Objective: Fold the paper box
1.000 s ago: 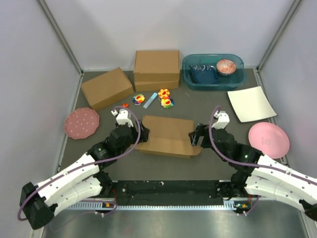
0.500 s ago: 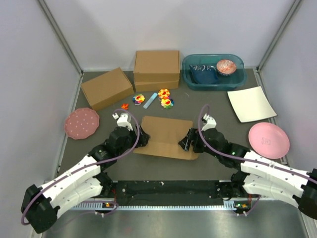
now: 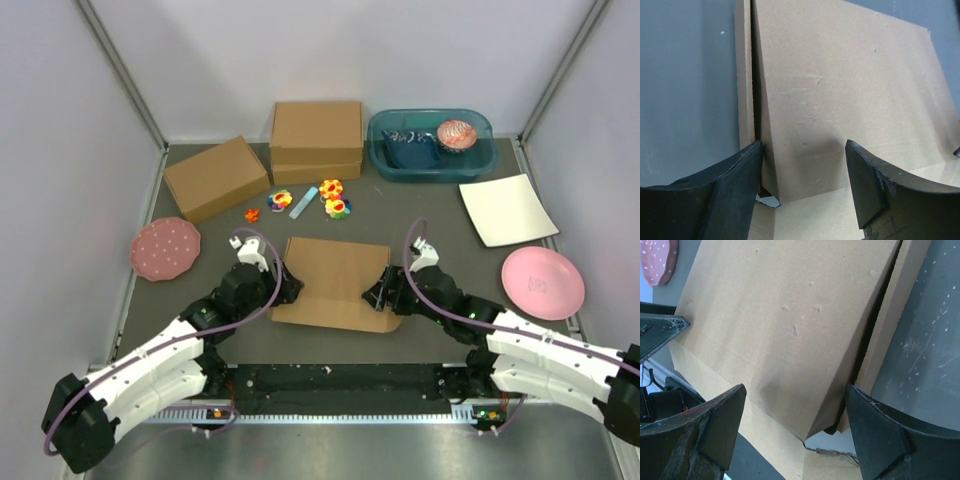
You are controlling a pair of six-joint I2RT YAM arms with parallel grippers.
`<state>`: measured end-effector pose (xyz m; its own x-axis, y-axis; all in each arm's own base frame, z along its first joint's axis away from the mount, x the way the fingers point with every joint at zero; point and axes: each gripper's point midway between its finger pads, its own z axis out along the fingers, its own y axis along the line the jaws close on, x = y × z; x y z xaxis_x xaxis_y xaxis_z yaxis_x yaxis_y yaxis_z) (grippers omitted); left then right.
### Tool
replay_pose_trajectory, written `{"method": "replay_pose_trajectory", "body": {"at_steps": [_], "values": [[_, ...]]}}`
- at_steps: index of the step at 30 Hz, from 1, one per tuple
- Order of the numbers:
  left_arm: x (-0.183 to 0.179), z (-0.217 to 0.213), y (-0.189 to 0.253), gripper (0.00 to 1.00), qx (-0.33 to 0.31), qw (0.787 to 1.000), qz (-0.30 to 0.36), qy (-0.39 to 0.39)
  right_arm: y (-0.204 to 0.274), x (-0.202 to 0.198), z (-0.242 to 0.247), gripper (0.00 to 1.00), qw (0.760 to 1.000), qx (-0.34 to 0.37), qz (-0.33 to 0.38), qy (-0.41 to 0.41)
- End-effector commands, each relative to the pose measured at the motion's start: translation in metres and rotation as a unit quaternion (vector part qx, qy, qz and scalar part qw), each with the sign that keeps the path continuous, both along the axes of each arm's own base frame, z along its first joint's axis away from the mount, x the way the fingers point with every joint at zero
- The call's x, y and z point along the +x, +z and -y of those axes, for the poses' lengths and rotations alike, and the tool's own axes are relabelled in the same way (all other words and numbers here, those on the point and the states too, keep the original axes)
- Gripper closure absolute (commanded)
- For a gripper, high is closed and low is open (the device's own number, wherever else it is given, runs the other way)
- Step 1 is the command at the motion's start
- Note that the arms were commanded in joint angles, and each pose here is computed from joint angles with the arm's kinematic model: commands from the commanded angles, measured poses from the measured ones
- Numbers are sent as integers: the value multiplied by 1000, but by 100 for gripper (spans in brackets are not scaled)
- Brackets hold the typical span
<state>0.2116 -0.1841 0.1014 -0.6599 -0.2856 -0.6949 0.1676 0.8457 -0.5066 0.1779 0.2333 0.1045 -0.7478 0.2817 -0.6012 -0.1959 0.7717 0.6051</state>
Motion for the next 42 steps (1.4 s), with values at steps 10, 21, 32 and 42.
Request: {"method": "replay_pose_trajectory", "body": {"at_steps": [10,21,32,42], "values": [[11,-17,18,24,32,998,46,27,8,6,23,17,997,-70,20,-13],[-4,-2,-37,28,39,999,-28,-14,-42,-8,24,33,997,-74,-17,1],[-11,15,-69,45,9,997,-71,-37,-60,-10,29,53,997,-73,-15,-2],[21,27,-50,46,0,999,-35,-9,-34,44,63,25,991,-114,19,-70]]}}
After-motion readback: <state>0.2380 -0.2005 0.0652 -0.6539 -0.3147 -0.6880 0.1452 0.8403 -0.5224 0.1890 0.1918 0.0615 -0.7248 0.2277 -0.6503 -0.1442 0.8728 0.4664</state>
